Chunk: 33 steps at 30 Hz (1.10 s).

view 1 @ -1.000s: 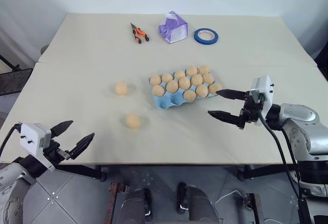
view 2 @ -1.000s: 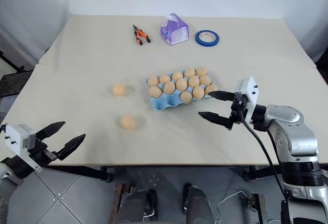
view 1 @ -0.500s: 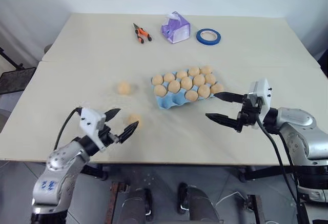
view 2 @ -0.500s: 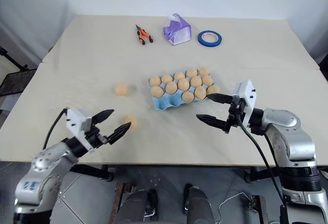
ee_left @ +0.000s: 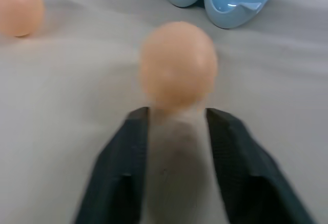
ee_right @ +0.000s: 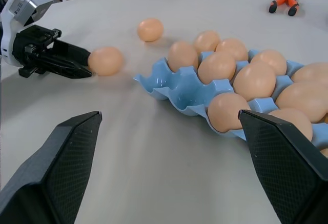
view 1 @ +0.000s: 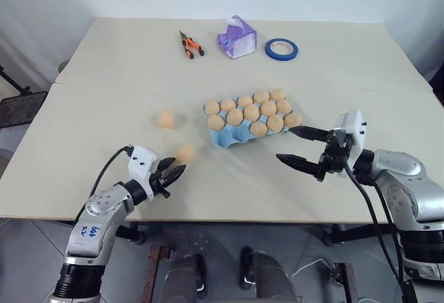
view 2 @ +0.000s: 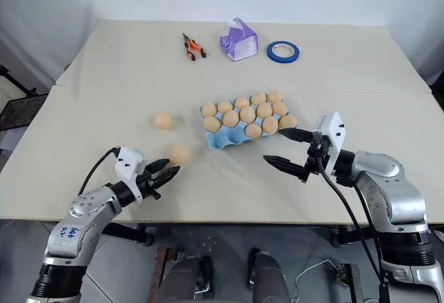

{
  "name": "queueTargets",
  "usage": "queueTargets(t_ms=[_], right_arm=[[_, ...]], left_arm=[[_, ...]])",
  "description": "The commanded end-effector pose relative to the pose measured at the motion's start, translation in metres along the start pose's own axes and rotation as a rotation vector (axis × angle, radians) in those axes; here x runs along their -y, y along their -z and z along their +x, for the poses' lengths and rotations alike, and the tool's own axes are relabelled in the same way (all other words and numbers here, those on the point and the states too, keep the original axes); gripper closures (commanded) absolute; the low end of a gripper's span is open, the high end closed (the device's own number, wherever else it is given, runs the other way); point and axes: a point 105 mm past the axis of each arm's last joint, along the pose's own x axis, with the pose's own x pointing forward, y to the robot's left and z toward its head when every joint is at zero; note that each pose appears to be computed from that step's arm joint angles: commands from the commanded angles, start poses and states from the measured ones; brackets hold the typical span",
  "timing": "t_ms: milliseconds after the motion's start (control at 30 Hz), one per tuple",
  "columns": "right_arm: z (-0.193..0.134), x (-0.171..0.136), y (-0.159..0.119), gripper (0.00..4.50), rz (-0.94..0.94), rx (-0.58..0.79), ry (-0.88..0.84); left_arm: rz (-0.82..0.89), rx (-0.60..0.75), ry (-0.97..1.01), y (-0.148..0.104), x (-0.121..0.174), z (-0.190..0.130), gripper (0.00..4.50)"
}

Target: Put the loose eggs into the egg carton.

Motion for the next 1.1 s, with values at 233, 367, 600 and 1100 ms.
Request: queueTargets(t_ms=[233,367,600,1100], right_arm=[[-0.002,-0.001,-0.012,0.00,-0.030,0.050,0.016],[-0.005,0.000,-0.012,0.00,-0.031,0.046,0.024],[-0.007,-0.001,-0.010,0.00,-0.023,0.037,0.029],[-0.006,0.001,-0.007,0.00,-0.012,0.020,0.016]], left_arm=[[0.021,0.172,0.097,-0.053,0.031,0.022,4.48],[0.007,0.141,0.090,-0.049,0.029,0.022,4.48],[-0.032,0.135,0.029,-0.054,0.013,0.015,3.29],[-0.016,0.175,-0.038,-0.067,0.005,-0.018,0.04]])
